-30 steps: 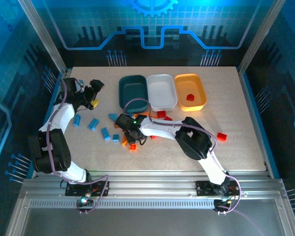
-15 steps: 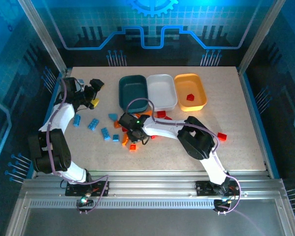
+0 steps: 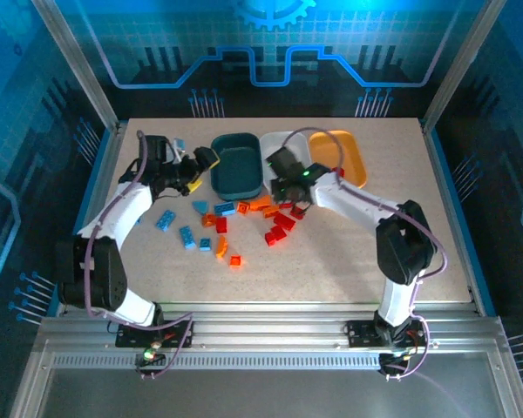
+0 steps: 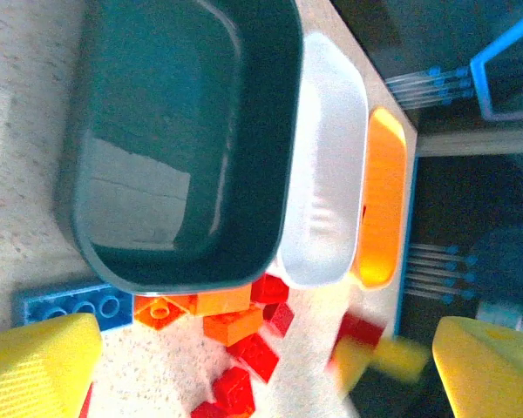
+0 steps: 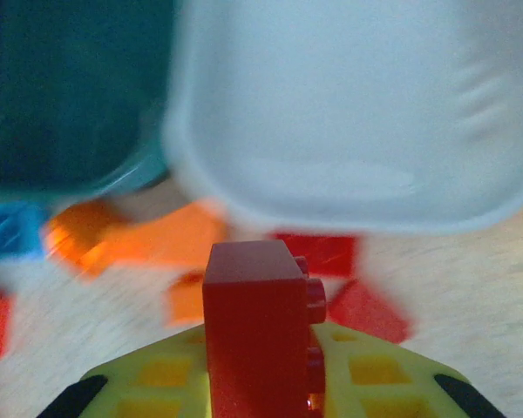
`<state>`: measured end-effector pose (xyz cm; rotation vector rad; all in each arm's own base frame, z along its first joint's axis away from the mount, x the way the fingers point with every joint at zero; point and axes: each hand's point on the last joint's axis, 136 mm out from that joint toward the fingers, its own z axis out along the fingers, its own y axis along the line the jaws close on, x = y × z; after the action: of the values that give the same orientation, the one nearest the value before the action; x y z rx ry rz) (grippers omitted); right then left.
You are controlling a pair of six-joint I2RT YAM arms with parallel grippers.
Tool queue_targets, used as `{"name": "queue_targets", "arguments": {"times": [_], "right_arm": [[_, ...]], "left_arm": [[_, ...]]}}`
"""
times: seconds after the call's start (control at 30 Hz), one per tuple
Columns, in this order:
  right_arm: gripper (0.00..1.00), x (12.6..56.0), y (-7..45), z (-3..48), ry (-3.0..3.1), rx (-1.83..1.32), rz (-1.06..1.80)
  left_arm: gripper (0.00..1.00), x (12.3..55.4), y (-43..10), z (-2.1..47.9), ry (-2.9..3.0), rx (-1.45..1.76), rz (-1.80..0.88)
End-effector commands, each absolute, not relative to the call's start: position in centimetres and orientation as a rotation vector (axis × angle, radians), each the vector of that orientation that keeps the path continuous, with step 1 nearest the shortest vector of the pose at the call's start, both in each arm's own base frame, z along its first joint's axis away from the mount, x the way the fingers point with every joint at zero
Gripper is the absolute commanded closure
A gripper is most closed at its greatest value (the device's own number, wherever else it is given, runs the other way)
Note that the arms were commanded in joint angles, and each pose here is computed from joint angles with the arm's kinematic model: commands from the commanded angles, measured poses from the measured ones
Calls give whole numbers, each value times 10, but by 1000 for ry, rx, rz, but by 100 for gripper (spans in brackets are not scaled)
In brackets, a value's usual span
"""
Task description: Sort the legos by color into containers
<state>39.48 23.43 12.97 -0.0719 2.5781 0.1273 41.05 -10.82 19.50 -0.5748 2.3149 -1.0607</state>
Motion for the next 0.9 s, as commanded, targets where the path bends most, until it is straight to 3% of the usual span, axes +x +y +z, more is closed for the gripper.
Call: {"name": "queue_targets", "arguments": {"times": [0.0,0.3,0.47,0.6,0.73,0.87], "right_arm": [[77,430,156,138,2560,88,-10],[74,483,80,109,2653,256,-76],[54,494,71,129,2617,262,-78],[46,489,73,172,2527,274,-59],[44,456,115,204,2458,198,46],[31,385,204,189,2453,-30,161]], "left_arm": [[1,399,-116,230,2277,-358,-923],[9,364,-158,204,2483,-102,-669],[10,342,-158,197,2561,-51,-659],[8,346,-160,229,2528,10,-655],[7,371,-167,269,2421,28,-676],[2,386,-146,303,2220,3,-571]]}}
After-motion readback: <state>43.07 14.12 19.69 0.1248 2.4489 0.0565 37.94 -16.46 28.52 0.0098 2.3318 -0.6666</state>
